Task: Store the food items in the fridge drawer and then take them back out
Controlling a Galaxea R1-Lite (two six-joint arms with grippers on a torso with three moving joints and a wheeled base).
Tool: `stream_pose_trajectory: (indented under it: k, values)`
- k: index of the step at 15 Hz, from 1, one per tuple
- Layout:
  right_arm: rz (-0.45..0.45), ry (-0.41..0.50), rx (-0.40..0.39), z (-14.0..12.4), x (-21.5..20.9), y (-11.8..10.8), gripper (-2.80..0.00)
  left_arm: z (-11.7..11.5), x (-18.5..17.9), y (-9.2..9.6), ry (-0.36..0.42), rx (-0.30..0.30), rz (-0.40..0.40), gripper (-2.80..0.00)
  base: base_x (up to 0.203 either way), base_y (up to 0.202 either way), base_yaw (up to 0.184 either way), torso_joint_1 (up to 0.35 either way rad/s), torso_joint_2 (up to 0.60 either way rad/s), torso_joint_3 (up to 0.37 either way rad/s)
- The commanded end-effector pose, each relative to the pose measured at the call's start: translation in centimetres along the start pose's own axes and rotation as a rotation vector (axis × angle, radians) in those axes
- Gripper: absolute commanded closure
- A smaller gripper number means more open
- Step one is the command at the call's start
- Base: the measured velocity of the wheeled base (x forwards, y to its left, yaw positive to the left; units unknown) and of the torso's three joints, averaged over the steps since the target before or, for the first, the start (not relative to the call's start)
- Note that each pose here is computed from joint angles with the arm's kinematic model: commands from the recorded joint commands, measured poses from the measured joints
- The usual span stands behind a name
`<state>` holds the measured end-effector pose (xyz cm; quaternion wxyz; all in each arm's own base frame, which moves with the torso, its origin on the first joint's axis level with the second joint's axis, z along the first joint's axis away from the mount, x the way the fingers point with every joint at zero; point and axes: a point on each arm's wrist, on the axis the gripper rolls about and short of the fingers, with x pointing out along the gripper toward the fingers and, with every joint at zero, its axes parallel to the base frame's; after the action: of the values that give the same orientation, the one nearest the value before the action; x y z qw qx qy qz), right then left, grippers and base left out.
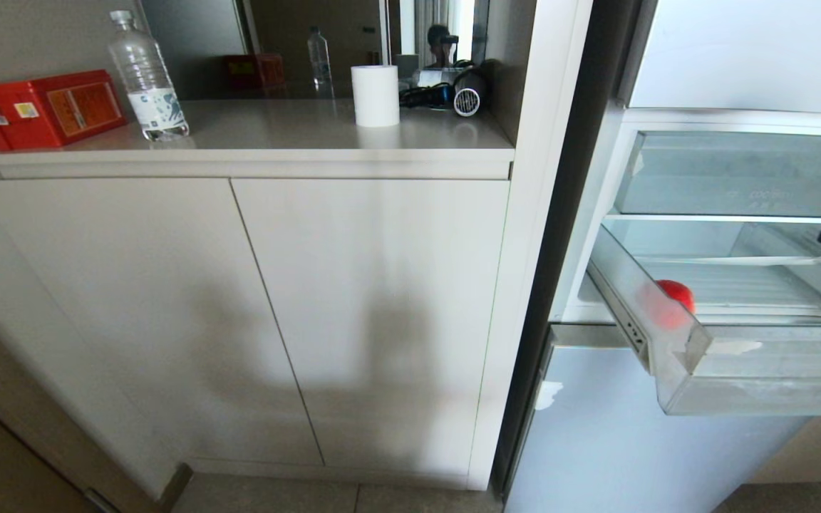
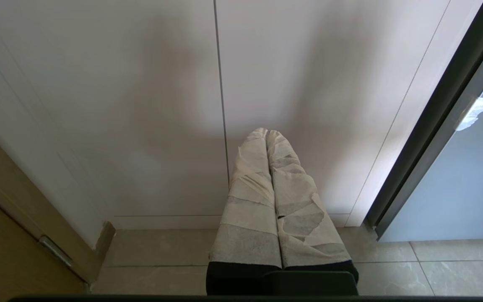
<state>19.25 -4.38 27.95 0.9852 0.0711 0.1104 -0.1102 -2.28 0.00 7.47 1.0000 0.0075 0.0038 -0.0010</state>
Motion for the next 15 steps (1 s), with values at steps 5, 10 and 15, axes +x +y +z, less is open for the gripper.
stream_pose_trajectory:
  k: [5,10,15]
  values:
    - [-0.066,0.183,-0.002,-1.2,13.5,-0.8,0.0,0.0,0.0,0.0,0.002,-0.001,0.0,0.0,0.0,0.0,0.0,0.0,0.0,0.0]
    - [-0.094,0.209,0.0,-2.1,17.0,-1.3,0.0,0.0,0.0,0.0,0.002,0.0,0.0,0.0,0.0,0.0,0.0,0.0,0.0,0.0]
    - [-0.133,0.173,0.003,-2.7,18.3,-1.9,-2.8,0.0,0.0,0.0,0.002,0.0,0.0,0.0,0.0,0.0,0.0,0.0,0.0,0.0]
